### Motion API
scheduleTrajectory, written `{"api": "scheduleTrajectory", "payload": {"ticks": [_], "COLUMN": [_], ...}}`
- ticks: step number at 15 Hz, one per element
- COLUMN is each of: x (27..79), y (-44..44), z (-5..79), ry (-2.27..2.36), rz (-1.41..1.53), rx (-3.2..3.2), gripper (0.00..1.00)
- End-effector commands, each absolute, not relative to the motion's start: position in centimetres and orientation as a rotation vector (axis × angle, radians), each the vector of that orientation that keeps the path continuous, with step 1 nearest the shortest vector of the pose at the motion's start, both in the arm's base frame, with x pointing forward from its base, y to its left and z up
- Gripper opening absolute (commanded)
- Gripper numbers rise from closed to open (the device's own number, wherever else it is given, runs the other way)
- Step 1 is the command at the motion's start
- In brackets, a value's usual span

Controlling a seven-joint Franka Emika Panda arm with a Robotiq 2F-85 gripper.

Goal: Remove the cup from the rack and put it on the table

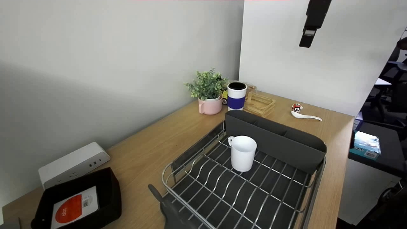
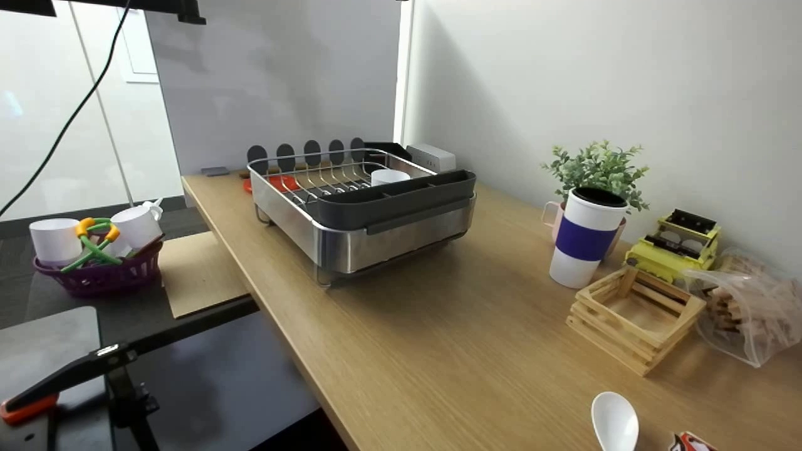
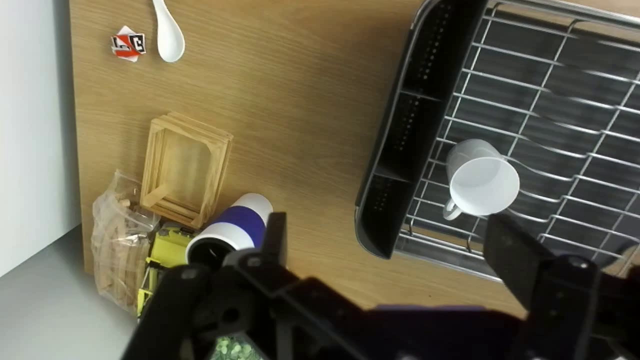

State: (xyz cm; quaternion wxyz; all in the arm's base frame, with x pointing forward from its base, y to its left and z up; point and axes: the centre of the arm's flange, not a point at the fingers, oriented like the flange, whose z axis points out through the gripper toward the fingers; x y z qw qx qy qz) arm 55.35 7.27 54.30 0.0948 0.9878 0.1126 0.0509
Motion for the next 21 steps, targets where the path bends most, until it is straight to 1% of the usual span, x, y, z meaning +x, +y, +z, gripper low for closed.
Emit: {"api": "scheduleTrajectory", "payload": {"ticks": [1,7,8,16,21], "x": [58.6,61.6,59.8,60.8,63.4], "y": [9.3,10.6,9.9,9.9,10.4], "z": [55.4,55.6,55.6,55.3,55.0], "ry": [0.209,-0.048,0.001,-0.036,0.002], "rz": [0.192,0.267,0.253,0.263,0.196], "rx": [3.001,3.103,3.082,3.101,3.139], "gripper": [1.0,1.0,1.0,1.0,1.0]}}
